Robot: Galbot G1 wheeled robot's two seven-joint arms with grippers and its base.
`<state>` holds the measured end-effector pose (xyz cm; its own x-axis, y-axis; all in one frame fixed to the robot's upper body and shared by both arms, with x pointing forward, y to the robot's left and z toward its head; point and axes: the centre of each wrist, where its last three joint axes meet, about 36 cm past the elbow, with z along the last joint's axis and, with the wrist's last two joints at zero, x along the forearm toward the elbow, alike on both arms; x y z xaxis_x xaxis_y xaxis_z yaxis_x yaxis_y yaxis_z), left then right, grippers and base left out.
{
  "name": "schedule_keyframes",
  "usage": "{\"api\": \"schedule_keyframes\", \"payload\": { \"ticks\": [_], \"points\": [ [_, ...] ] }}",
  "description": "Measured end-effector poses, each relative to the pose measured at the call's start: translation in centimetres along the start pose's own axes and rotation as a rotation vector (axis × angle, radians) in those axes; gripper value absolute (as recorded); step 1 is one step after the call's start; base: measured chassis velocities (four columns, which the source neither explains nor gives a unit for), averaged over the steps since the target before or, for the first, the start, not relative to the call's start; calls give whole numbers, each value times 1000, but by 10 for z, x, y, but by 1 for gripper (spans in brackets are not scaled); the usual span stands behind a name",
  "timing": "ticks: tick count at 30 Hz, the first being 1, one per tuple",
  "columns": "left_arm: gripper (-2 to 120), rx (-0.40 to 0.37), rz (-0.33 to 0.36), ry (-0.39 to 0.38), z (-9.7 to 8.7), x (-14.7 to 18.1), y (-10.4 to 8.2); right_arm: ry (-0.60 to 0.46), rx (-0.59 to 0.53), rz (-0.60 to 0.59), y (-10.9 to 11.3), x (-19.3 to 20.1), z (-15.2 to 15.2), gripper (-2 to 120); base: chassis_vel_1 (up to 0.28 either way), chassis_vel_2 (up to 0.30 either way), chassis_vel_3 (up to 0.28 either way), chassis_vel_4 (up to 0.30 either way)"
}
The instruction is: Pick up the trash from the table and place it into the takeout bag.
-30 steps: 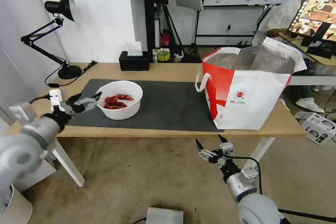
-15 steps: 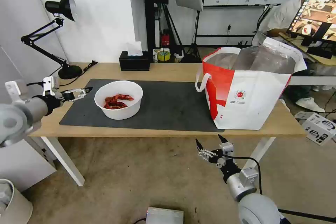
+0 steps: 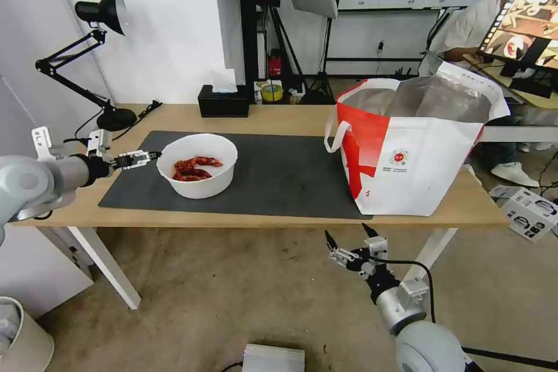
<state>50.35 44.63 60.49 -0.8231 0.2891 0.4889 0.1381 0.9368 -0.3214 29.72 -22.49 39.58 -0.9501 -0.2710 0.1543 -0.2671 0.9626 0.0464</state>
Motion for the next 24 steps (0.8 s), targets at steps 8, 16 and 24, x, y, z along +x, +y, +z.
{"api": "schedule_keyframes", "payload": {
  "ticks": [8, 16, 24],
  "points": [
    [100, -18, -9, 25, -4, -21, -3, 0, 0, 0, 0, 0, 0, 100, 0, 0, 0, 0],
    [100, -38, -9, 76, -12, -32, -7, 0, 0, 0, 0, 0, 0, 100, 0, 0, 0, 0],
    [100, -47, -23, 116, -13, -55, -14, 0, 0, 0, 0, 0, 0, 100, 0, 0, 0, 0]
  ]
}}
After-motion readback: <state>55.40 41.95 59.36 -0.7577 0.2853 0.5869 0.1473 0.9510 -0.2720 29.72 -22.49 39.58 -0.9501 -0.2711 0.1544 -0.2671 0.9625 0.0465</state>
